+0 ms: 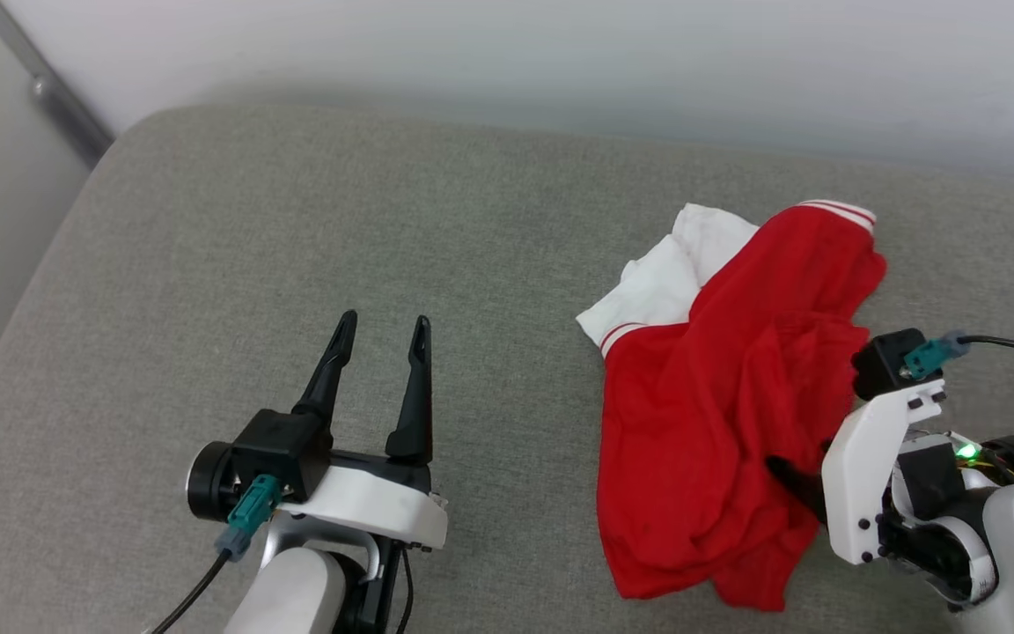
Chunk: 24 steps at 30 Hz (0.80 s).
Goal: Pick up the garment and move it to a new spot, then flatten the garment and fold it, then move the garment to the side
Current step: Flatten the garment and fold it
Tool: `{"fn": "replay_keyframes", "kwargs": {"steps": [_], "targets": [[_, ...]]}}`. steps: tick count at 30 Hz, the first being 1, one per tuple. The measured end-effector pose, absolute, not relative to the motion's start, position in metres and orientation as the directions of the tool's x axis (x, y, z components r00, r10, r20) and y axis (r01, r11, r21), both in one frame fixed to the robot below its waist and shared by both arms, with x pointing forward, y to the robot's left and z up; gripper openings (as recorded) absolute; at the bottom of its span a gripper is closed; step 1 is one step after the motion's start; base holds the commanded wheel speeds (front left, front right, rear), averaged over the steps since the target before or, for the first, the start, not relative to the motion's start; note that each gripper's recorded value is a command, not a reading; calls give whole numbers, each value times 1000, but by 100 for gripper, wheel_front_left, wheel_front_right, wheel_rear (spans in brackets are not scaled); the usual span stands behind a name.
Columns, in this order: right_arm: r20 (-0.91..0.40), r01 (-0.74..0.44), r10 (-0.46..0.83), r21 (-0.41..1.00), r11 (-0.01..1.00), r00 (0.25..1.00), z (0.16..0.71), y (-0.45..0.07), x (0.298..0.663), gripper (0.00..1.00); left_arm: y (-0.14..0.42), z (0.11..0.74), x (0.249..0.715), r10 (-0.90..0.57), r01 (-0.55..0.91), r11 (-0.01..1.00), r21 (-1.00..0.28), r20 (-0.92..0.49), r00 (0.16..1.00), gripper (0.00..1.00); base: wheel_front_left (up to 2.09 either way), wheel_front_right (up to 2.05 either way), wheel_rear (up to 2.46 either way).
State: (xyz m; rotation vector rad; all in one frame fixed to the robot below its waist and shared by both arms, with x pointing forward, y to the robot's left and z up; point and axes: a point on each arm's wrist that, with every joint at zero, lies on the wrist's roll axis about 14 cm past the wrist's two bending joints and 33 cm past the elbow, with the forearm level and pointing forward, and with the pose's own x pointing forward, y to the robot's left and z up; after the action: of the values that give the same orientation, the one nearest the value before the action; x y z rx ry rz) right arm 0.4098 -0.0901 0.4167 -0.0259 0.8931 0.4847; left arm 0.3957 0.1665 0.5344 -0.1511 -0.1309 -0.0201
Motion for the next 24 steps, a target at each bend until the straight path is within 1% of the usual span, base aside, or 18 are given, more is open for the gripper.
{"fn": "replay_keyframes", "kwargs": {"steps": [3,6,7,8,9,11,13,16,19,21,24], "targets": [[-814,-441,388,184,879,433,393,-83,407,100,172,529,399,4,13,989,-147,117,993,100,0,0,0],[-849,-443,377,195,875,370,373,-81,404,100,182,525,401,29,-14,991,-135,108,994,100,0,0,0],[-856,-441,375,201,875,356,369,-80,403,76,184,524,400,34,-20,991,-129,106,994,100,0,0,0],[-857,-436,382,214,874,345,367,-79,402,39,185,524,400,38,-25,991,-130,105,994,100,0,0,0],[-857,-436,382,213,874,346,366,-79,403,0,185,524,400,39,-26,991,-131,105,994,100,0,0,0],[-851,-435,384,212,875,358,368,-79,403,0,185,525,400,38,-24,991,-133,109,993,100,0,0,0],[-826,-436,397,209,875,401,375,-79,407,0,184,525,399,38,-23,991,-134,109,993,100,0,0,0],[-757,-436,415,192,879,504,399,-81,416,0,182,523,397,29,-15,991,-134,104,994,100,0,0,0],[-672,-403,401,163,900,623,429,-97,424,0,178,522,395,14,0,991,-135,103,995,100,0,0,0],[-643,-352,369,162,922,671,437,-115,417,0,174,520,394,2,11,991,-137,97,995,100,0,0,0],[-648,-264,308,168,950,696,434,-142,385,0,167,518,389,-15,28,989,-144,88,996,100,0,0,0]]}}
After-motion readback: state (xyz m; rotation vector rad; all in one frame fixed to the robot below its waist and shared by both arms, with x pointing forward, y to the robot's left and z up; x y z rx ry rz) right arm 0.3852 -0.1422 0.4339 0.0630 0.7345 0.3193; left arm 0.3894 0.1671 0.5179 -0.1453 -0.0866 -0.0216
